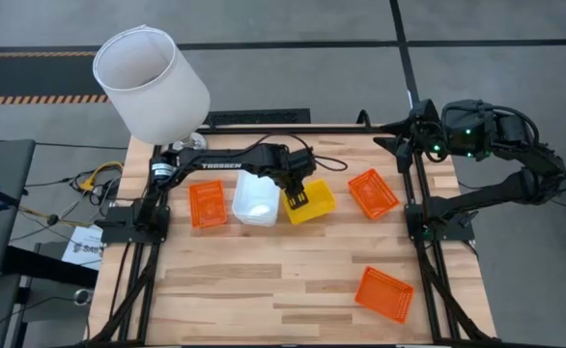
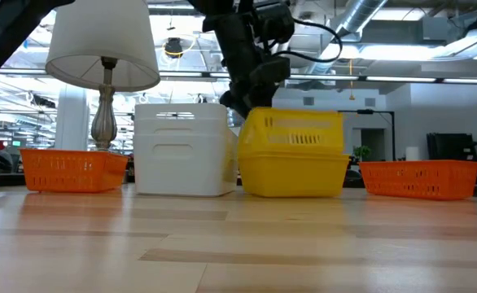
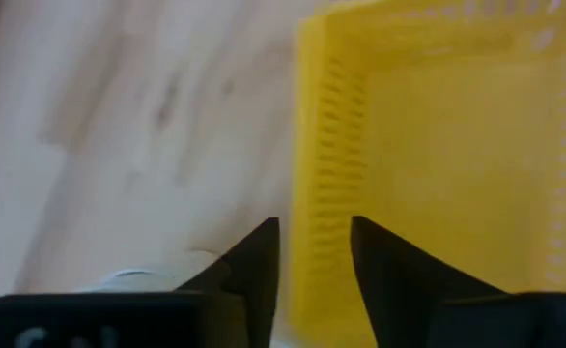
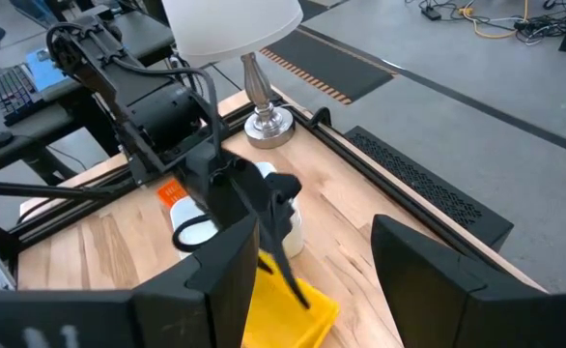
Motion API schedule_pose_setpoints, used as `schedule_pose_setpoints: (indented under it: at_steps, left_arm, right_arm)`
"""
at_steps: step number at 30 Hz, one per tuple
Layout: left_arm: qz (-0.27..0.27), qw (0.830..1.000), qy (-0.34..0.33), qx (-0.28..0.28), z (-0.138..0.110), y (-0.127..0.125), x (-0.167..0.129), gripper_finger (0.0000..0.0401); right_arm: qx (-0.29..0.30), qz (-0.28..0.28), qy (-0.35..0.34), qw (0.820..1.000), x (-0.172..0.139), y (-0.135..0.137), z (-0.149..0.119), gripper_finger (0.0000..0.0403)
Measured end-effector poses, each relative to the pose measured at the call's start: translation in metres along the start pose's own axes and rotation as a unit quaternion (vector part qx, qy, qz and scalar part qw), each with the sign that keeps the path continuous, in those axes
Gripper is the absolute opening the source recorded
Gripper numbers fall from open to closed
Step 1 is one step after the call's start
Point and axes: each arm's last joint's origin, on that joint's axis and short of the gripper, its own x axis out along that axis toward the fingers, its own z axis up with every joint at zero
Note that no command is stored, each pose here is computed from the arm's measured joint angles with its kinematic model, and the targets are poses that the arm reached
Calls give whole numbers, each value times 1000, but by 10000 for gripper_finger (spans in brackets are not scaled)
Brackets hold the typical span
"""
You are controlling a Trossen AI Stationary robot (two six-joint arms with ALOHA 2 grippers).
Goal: Stack baskets by color
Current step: Stack the bottom yellow bin on top of the top yellow bin
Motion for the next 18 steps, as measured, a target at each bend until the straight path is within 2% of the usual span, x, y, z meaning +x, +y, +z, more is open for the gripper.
schedule_pose_setpoints:
  at_steps: [6,8,10,13,15,18]
  left_arm:
    - [15,1000,4,-17,2,18,1,146]
    - [-2,1000,7,-29,2,21,1,144]
    - [-48,998,10,-49,4,21,-3,140]
    - [-126,990,-17,-55,14,11,-15,130]
    - [-132,990,-28,-28,15,-4,-21,118]
    - [-111,993,-35,28,8,-32,-15,104]
  right_arm:
    - [0,0,0,1000,0,0,0,226]
    - [0,0,0,1000,0,0,0,226]
    - [0,0,0,1000,0,0,0,226]
    - [0,0,0,1000,0,0,0,226]
    - [0,0,0,1000,0,0,0,226]
    - [0,0,1,1000,0,0,0,226]
